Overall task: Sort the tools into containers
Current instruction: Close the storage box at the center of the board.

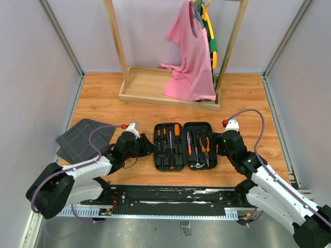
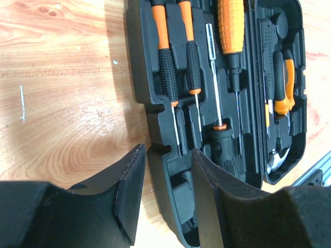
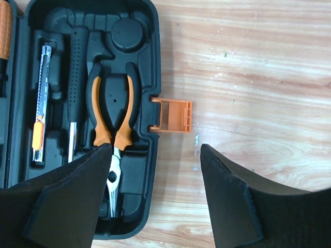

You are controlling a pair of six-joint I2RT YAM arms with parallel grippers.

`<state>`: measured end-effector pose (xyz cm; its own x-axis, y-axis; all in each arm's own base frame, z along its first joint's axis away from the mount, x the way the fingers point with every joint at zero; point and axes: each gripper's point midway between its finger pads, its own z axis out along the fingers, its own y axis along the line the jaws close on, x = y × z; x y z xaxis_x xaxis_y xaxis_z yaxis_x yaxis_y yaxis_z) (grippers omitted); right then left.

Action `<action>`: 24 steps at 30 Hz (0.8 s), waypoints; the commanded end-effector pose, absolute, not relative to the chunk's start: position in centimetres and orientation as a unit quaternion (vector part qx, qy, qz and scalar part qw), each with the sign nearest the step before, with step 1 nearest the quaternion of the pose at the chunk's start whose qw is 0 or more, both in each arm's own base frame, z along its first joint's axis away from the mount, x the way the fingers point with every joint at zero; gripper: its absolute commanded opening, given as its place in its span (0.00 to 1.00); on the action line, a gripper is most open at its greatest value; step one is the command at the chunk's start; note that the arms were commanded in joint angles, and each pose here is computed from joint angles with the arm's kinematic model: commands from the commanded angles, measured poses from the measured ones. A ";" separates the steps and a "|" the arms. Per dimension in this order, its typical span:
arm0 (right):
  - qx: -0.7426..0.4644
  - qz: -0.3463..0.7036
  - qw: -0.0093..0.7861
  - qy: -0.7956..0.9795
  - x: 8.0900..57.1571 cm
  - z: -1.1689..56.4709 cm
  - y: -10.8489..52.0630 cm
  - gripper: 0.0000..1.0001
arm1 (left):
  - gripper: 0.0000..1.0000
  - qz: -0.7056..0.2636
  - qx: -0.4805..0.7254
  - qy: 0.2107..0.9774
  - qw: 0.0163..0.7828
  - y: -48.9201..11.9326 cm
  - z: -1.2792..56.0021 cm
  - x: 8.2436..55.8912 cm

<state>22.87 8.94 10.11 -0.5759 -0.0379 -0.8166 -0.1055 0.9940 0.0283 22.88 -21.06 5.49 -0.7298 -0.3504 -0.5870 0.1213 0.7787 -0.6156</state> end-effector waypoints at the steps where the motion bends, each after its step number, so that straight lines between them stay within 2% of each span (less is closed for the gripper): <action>1: -0.018 0.066 0.448 0.892 22.9 9.4 8.8 0.70 | 0.45 -0.368 -0.058 0.849 0.375 -22.0 6.8 23.8; 10: 0.011 0.161 0.419 0.894 23.1 8.6 9.3 0.71 | 0.44 -0.377 -0.050 0.845 0.375 -22.1 6.5 24.9; 24: 0.058 0.289 0.379 0.877 23.5 7.8 10.0 0.71 | 0.38 -0.379 -0.049 0.854 0.352 -22.9 4.8 25.2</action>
<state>23.34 8.63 7.12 -0.6974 0.2797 -0.6598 -0.0641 0.8926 0.4462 24.17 -21.96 3.63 -0.7651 -0.3479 -0.5418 0.1348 0.7362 -0.6632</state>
